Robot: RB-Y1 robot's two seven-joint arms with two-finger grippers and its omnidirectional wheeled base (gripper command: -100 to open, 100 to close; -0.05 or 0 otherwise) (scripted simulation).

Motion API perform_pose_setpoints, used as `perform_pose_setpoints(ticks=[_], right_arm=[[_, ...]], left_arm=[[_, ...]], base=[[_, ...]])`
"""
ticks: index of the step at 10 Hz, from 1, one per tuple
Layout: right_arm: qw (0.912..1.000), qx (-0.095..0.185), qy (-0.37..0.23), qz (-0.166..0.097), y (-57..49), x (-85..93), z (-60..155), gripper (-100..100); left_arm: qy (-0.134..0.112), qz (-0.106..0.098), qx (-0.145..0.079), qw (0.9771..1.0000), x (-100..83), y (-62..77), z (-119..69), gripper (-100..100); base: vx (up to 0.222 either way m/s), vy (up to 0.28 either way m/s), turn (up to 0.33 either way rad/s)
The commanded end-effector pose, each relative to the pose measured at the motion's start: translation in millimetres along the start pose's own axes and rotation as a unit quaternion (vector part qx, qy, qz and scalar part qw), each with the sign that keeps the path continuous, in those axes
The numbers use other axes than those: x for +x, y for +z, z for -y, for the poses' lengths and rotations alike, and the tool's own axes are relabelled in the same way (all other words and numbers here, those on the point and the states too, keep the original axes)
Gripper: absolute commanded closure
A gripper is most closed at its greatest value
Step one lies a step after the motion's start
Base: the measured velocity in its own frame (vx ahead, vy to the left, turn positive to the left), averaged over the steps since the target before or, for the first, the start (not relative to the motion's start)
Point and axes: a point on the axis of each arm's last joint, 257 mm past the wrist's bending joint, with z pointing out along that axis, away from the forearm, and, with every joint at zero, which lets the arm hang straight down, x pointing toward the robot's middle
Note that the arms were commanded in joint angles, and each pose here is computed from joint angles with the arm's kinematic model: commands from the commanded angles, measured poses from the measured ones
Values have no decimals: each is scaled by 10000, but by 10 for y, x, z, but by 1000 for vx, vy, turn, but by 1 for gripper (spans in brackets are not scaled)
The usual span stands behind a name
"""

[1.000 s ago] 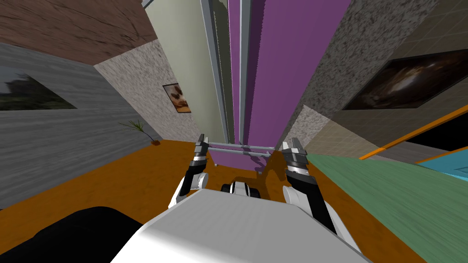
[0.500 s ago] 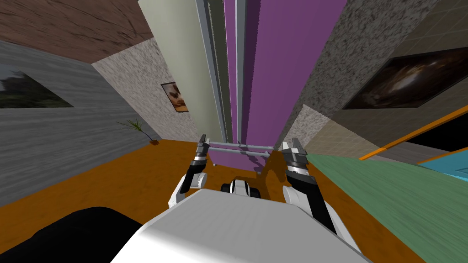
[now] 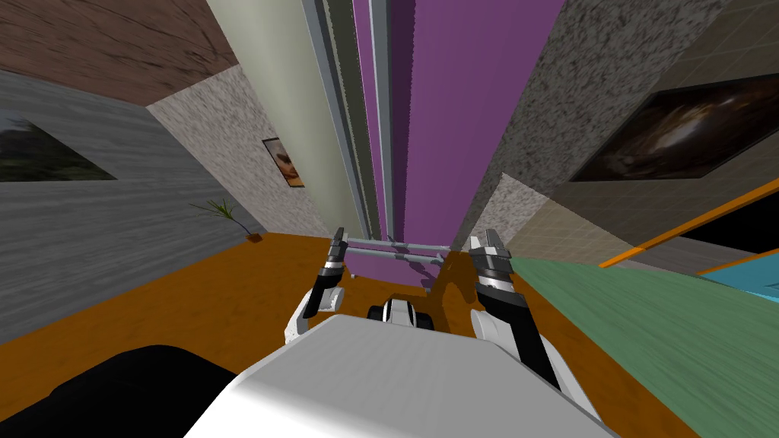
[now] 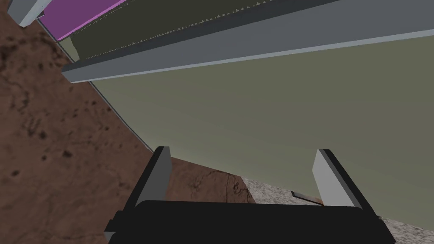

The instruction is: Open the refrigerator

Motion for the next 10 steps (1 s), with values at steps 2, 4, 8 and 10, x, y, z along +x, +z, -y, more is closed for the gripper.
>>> perform_pose_setpoints(ticks=[2,4,8,10], right_arm=[[10000,0,0,0,0,0,0,0],[10000,0,0,0,0,0,0,0],[10000,0,0,0,0,0,0,0],[10000,0,0,0,0,0,0,0]], left_arm=[[343,71,-40,9994,-73,-46,-261,-100],[523,129,-75,9985,-120,-81,-402,-100],[778,231,-163,9966,-190,-149,-630,-100],[937,314,-209,9949,-237,-192,-759,-100]], base=[[47,-141,3],[65,-120,3],[47,-110,3],[46,-105,4]])
